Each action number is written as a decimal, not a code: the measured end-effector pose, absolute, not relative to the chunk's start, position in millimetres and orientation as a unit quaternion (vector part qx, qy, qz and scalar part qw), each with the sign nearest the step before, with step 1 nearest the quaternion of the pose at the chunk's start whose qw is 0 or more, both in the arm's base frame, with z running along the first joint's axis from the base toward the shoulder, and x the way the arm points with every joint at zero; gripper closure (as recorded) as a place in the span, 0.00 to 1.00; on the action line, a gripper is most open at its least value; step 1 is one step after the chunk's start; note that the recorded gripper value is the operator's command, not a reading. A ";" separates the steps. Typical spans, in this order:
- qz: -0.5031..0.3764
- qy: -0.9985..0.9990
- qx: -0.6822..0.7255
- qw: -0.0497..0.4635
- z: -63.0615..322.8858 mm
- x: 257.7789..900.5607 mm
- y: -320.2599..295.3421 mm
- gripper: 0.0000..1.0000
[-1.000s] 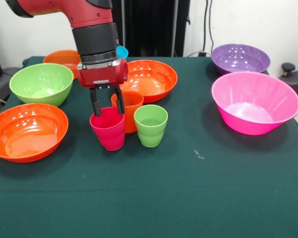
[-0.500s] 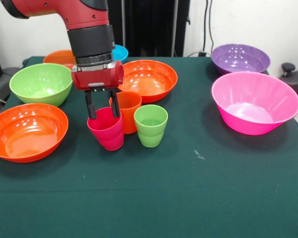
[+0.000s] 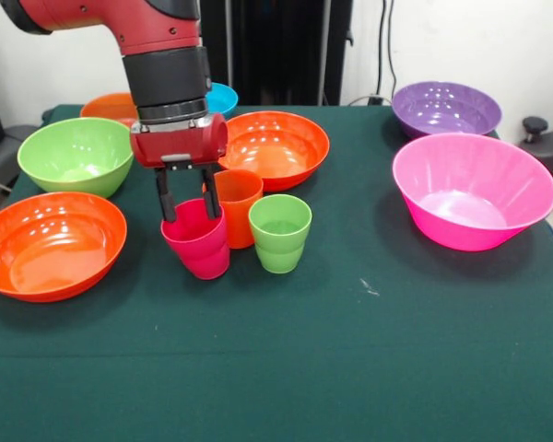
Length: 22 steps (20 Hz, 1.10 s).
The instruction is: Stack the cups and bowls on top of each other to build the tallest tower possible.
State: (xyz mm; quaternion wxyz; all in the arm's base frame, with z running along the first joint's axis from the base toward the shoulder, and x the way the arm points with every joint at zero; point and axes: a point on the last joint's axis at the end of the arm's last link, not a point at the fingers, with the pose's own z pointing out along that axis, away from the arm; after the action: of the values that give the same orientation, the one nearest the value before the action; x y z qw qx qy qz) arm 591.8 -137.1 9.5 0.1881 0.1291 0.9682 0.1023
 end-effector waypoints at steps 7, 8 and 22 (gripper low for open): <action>0.098 0.968 0.130 0.189 11.3 591.4 -140.9 0.00; 0.098 0.968 0.130 0.189 11.7 591.5 -141.4 0.00; 0.084 0.968 0.126 0.202 27.6 597.3 -151.0 0.00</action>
State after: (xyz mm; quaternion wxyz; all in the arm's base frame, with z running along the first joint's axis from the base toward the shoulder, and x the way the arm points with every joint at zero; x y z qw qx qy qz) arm 597.3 -151.0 27.6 0.2022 0.1261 0.9676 0.0840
